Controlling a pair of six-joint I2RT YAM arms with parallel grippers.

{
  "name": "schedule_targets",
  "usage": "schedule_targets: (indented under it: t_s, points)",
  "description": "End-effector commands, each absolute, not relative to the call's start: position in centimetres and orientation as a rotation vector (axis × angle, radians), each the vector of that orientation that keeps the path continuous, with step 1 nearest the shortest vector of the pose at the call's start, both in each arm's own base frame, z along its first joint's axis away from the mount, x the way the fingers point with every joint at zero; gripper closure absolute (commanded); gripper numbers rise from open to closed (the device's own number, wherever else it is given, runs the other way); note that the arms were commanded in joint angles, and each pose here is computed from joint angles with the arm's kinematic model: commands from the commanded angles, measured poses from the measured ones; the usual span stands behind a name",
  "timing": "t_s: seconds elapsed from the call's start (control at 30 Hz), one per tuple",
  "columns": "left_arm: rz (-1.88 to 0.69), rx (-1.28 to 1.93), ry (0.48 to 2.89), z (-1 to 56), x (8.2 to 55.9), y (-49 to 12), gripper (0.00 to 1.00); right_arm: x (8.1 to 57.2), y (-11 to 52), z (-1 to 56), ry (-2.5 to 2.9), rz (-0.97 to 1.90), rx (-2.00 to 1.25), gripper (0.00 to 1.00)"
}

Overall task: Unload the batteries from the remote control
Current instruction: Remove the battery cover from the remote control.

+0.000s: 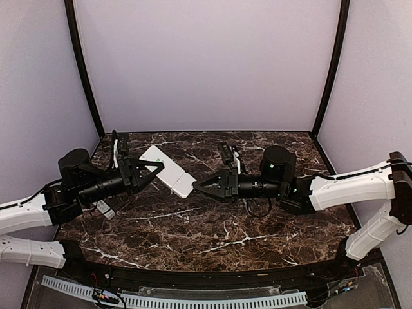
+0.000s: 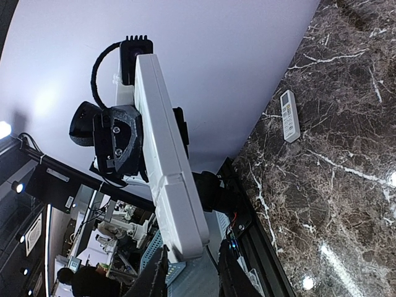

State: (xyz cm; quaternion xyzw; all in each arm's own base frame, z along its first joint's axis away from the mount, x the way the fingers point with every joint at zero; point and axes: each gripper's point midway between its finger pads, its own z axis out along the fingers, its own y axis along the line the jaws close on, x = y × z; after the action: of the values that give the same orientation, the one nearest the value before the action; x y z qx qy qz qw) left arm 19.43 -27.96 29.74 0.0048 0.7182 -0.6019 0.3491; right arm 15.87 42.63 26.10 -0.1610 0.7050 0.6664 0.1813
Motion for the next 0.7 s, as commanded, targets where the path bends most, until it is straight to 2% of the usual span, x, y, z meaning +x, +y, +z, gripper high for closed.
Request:
schedule_targets:
  t_s: [0.0, 0.67]
  points:
    - [-1.589, 0.026, 1.819, 30.56, 19.35, -28.02, 1.00, 15.81, 42.87, 27.72, 1.924, 1.908, -0.482, 0.74]
    - [-1.536, 0.001, 1.842, 29.74, 19.73, -27.50, 1.00, 15.61, 42.37, 27.81, 1.918, 1.901, -0.484, 0.81]
